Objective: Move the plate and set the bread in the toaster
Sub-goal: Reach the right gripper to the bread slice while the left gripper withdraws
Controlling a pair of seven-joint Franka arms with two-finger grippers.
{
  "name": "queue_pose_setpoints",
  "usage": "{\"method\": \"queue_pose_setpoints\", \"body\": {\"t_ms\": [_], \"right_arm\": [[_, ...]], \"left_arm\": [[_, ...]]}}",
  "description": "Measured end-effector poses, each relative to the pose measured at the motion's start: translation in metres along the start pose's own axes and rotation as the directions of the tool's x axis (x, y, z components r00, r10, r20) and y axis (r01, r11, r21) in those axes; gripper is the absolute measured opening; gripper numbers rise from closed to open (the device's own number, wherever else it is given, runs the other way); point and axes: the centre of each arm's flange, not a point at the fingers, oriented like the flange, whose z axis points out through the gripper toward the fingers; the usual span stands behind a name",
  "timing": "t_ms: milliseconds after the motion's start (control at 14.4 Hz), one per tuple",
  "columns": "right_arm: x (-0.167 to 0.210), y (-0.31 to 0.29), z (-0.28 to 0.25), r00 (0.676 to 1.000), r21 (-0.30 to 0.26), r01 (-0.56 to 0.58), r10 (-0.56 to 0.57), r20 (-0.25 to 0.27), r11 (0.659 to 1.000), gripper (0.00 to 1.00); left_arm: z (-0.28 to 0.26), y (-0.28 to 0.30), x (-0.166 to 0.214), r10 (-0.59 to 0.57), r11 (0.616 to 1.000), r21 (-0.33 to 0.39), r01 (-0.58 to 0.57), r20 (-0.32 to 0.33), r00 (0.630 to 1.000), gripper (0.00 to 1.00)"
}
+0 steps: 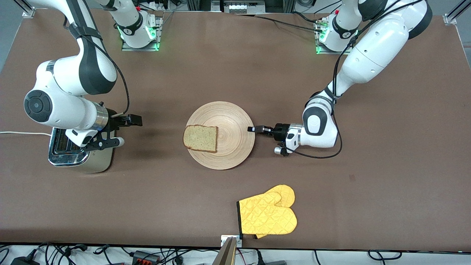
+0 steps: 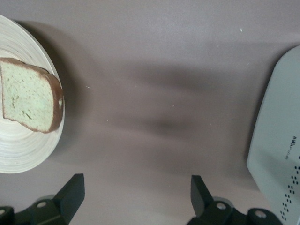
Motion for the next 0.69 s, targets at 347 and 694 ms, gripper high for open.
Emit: {"method": "queue_pose_setpoints", "body": {"t_ms": [347, 694], "right_arm": [[0.006, -0.022, 0.017, 1.000, 0.045, -0.003, 0.003, 0.005, 0.999, 1.00], [0.014, -0.039, 0.051, 0.999, 0.044, -0.001, 0.000, 0.034, 0.999, 1.00]], "left_arm": [[0.001, -0.005, -0.001, -0.016, 1.000, -0.004, 0.016, -0.001, 1.000, 0.33], [-0.029, -0.013, 0.005, -0.037, 0.998, -0.054, 0.037, 0.003, 0.999, 0.47]]}}
